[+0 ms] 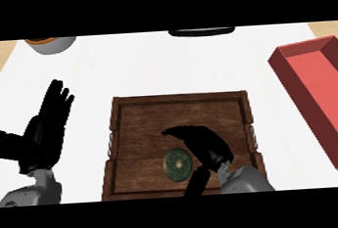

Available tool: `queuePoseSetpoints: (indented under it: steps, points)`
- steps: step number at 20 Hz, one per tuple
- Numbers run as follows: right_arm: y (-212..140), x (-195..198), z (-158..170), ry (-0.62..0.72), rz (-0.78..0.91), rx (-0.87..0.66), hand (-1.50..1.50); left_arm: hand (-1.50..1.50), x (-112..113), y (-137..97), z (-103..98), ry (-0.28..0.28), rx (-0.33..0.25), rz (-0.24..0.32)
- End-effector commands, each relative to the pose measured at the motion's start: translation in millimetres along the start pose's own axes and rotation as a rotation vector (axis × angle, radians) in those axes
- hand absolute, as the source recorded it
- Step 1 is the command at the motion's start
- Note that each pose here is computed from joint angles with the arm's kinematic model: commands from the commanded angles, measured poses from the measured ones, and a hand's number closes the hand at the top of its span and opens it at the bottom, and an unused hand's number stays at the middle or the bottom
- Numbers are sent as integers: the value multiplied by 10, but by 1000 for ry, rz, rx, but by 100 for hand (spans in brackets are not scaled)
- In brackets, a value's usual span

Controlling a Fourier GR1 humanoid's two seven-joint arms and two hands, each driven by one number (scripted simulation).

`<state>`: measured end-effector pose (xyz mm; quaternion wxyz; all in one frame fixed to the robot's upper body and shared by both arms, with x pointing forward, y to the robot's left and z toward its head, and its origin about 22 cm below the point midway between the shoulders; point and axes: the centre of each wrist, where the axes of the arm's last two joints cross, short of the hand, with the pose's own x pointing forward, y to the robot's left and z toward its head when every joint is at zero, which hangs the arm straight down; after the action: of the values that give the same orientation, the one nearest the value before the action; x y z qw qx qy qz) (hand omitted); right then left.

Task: Pick the squash from the tray and place it in the cardboard box

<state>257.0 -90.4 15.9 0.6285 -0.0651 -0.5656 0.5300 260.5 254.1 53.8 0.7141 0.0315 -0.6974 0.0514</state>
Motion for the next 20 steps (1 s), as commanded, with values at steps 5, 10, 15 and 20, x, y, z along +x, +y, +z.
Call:
queuePoseSetpoints:
  steps: [5, 10, 15, 20]
  points:
    - [141, 88, -9, -81, 133, -56, 150, 0, 30, 59, 44, 22, 5, -9]
    - [-4, -71, 50, -94, 144, -126, 150, 0, 73, 54, -35, 20, 7, 1]
    - [-77, 81, -126, -24, 241, -268, 150, 0, 76, -118, -20, 1, 2, 16]
    - [-104, 223, -101, 174, 433, -389, 150, 0, -24, -42, -44, -7, -4, -2]
